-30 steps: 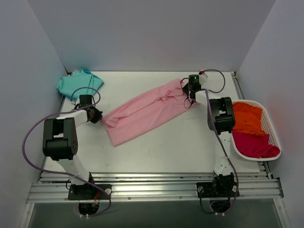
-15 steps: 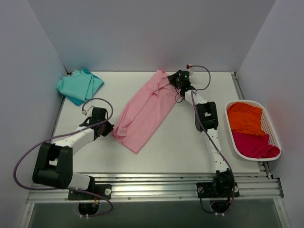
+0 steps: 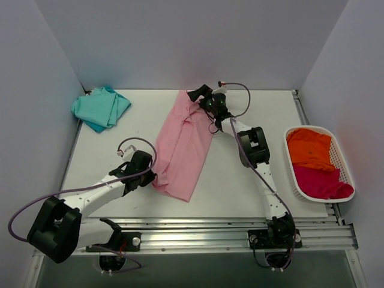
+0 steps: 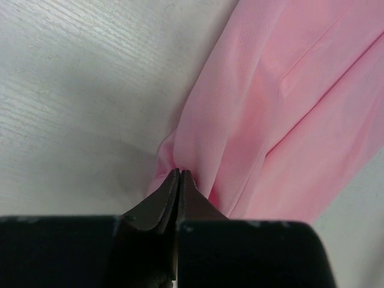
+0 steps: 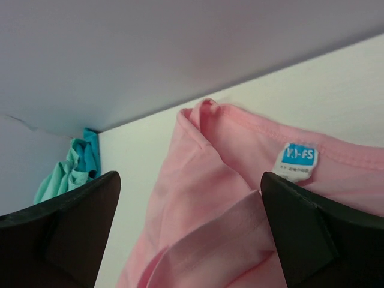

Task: Fold and stack the t-shirts
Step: Fold the tshirt

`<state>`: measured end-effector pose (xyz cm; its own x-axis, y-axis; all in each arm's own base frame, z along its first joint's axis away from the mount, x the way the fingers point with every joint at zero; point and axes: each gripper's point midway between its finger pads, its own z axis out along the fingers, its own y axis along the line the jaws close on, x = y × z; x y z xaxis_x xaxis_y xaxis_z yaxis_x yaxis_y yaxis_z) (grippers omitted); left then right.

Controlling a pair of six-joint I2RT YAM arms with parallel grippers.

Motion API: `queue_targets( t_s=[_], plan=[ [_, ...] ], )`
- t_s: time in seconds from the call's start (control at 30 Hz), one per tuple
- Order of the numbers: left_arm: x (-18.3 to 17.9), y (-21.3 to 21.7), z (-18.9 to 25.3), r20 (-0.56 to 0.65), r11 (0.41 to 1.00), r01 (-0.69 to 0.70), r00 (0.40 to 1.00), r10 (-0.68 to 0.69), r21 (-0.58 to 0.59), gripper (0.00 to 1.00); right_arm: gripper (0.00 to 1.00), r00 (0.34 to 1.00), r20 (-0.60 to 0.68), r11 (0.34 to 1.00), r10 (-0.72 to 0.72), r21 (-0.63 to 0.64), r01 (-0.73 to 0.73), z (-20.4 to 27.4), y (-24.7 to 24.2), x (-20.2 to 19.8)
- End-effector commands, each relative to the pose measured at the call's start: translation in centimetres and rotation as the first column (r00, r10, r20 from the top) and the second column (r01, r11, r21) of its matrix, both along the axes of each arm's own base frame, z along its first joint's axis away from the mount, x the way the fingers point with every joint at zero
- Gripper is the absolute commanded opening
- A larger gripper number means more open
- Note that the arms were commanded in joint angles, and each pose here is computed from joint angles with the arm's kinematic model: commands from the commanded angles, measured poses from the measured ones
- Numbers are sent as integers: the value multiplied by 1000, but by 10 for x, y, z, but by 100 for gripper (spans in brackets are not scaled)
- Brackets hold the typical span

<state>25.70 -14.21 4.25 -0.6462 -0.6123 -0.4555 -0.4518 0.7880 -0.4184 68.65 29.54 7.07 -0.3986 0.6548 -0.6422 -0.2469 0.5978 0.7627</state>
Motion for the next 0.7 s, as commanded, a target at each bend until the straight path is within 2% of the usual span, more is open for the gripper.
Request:
queue_targets(
  t_s=[0.0,0.1,0.17,0.2,0.27,0.3,0.33,0.37,0.4,0.43,0.47,0.57,0.63,0.67],
  plan=[
    [10,-4,19,70,1000,-15,997,16,-12,3,100,976,193,994,-105,8,106,113,-44,-7],
    [13,-17,22,97,999,20,995,-15,-41,3,100,952,178,969,-248,28,247,131,-98,-28],
    [14,-25,23,101,998,39,994,-34,-51,2,100,937,150,948,-315,-7,319,139,-128,-69],
    [13,-33,25,113,996,61,992,-55,-58,2,100,900,118,903,-420,-43,427,134,-153,-82],
    [15,-45,28,133,994,85,988,-74,-76,2,100,864,98,858,-493,-112,502,139,-179,-130],
    [10,-56,28,136,991,117,985,-106,-72,2,100,838,96,830,-537,-116,546,160,-194,-153],
    [9,-60,25,129,990,126,985,-117,-63,2,100,798,77,784,-598,-148,603,153,-210,-169],
    [11,-66,29,140,990,129,983,-120,-62,2,100,778,-7,754,-629,-251,607,116,-223,-195],
    [7,-75,28,138,986,155,980,-146,-58,2,100,752,-8,733,-660,-231,640,135,-234,-215],
    [5,-79,22,122,985,166,980,-160,-44,2,100,729,-32,712,-684,-248,657,129,-241,-230],
    [5,-82,20,115,985,167,980,-161,-44,2,100,721,-85,713,-688,-267,649,105,-244,-253],
    [1,-98,16,106,980,196,976,-190,-45,2,100,768,-124,772,-628,-224,594,101,-224,-295],
    [-4,-110,16,119,973,224,969,-217,-49,2,100,795,-176,805,-580,-271,527,83,-205,-324],
    [-3,-117,18,136,972,229,966,-219,-61,2,100,787,-214,803,-579,-313,507,71,-202,-337]
  ],
)
